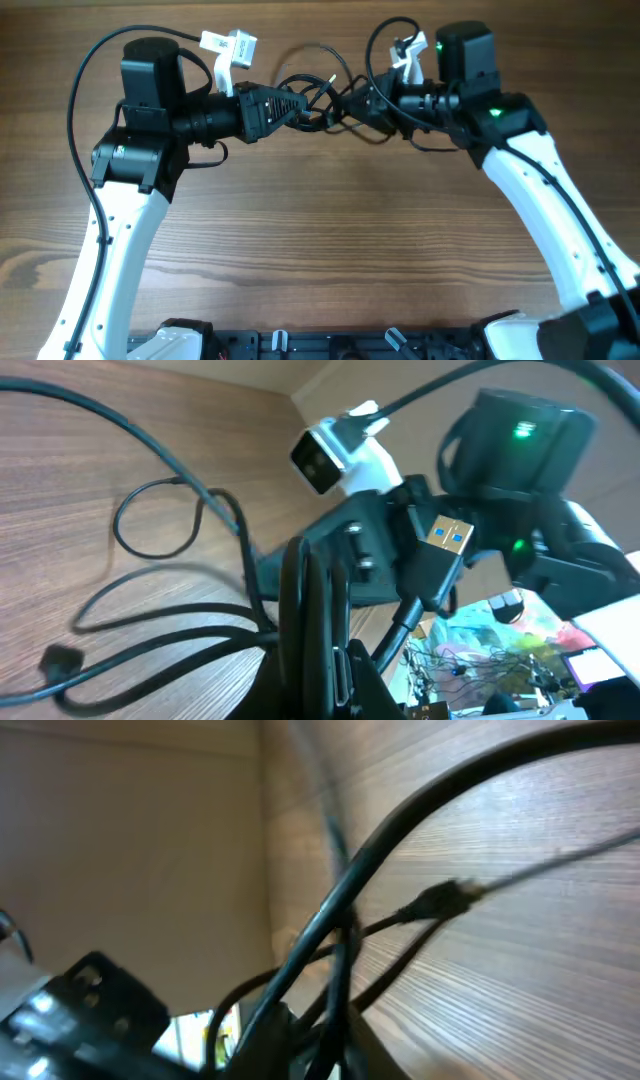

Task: Untangle cables

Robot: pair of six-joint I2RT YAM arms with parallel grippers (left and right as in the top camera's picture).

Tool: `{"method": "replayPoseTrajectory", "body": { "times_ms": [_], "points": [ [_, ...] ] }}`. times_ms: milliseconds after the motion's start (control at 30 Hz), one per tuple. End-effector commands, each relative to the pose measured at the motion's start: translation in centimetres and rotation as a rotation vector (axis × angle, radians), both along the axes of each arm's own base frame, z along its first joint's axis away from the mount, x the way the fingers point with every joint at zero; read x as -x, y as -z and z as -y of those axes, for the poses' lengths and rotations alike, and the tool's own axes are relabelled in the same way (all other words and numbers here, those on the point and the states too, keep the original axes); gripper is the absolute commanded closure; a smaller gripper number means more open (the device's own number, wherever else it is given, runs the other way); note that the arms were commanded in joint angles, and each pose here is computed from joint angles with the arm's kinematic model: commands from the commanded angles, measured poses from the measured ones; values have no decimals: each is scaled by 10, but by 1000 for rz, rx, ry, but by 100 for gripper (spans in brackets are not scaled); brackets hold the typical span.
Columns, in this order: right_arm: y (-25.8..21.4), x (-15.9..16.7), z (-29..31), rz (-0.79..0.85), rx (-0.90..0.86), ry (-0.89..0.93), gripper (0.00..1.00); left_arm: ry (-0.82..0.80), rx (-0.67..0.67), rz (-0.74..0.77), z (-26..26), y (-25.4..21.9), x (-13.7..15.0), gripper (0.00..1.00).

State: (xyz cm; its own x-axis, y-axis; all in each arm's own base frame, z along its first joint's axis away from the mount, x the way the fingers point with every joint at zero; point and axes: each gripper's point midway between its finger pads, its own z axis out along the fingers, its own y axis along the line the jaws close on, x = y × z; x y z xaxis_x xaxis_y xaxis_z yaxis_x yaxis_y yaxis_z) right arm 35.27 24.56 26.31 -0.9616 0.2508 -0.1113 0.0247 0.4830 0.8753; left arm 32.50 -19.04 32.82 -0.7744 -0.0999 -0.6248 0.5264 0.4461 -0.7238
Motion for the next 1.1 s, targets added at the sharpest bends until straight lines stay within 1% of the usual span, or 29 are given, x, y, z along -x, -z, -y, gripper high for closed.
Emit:
{"method": "replayPoseTrajectory", "body": {
  "times_ms": [0,133,200,267,333,400,533,700,867,967,1067],
  "points": [
    [21,-10,3,1,54,22,94,9,1,42,-2,-6,0,96],
    [42,-26,41,26,202,118,96,9,1,42,-2,-6,0,96],
    [58,-33,73,15,314,187,96,9,1,42,-2,-6,0,96],
    [77,-38,120,-10,471,288,96,9,1,42,-2,-6,0,96],
    [89,-39,164,-45,611,388,96,9,0,42,-2,-6,0,96],
    [95,-38,196,-66,705,449,96,8,0,42,-2,-6,0,96],
    [102,-30,269,-136,890,628,96,8,1,42,-2,-6,0,96],
    [102,-16,338,-210,986,782,96,-14,-9,35,-4,-4,-3,96],
    [105,-2,381,-268,1013,852,96,-16,-11,34,-4,-4,-3,96],
    [114,-3,381,-276,986,798,96,-47,-32,17,-7,2,-6,96],
    [128,-16,352,-224,882,604,95,-98,-59,-24,-13,10,-10,96]
  ]
}}
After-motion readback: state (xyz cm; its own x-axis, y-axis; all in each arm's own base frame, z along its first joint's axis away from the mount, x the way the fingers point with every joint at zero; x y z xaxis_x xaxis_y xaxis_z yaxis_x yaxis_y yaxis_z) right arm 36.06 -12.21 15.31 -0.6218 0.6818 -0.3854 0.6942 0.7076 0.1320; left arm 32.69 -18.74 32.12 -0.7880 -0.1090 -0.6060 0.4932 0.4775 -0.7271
